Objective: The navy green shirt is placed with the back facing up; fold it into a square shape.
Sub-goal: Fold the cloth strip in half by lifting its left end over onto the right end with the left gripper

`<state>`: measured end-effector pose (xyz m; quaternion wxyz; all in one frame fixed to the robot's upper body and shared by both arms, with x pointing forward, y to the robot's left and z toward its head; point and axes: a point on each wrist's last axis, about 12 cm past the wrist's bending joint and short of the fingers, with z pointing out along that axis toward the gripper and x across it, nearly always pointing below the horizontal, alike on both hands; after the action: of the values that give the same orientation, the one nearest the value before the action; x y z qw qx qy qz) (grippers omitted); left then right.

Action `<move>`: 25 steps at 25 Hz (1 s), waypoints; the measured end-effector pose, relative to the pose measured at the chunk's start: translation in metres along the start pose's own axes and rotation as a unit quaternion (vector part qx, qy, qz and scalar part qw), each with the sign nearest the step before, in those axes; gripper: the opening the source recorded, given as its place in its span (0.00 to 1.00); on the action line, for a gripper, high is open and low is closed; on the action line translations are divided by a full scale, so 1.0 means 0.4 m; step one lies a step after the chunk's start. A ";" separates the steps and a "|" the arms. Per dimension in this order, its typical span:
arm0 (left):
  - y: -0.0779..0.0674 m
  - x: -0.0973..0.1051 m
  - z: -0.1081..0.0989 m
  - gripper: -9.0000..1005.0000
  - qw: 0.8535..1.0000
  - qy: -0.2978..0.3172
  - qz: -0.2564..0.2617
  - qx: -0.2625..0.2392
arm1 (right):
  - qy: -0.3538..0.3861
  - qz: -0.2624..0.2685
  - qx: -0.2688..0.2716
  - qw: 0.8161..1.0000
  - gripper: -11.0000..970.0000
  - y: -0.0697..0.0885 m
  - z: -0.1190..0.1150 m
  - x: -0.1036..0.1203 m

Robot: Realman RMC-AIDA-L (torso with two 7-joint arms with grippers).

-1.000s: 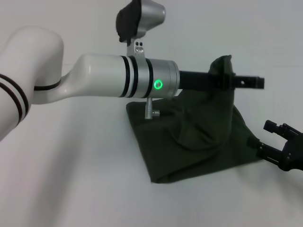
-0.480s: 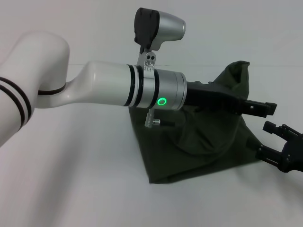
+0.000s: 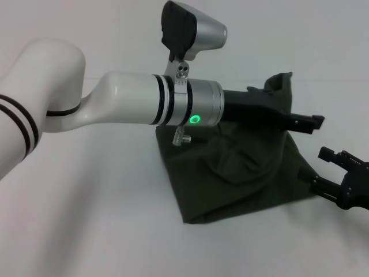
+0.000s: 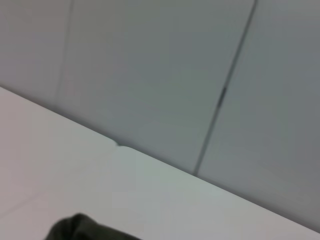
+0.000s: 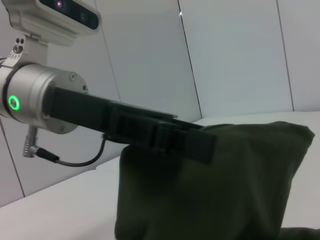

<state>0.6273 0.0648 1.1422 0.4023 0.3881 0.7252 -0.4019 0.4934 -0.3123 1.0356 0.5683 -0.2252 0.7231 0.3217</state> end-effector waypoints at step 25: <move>-0.002 -0.047 0.013 0.93 0.997 -0.018 -0.073 -0.016 | -0.001 0.000 0.003 1.000 0.87 -0.003 0.004 -0.002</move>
<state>0.6350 0.0554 1.1575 0.3909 0.3209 0.7507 -0.4251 0.4955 -0.3119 1.0360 0.5698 -0.2234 0.7233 0.3197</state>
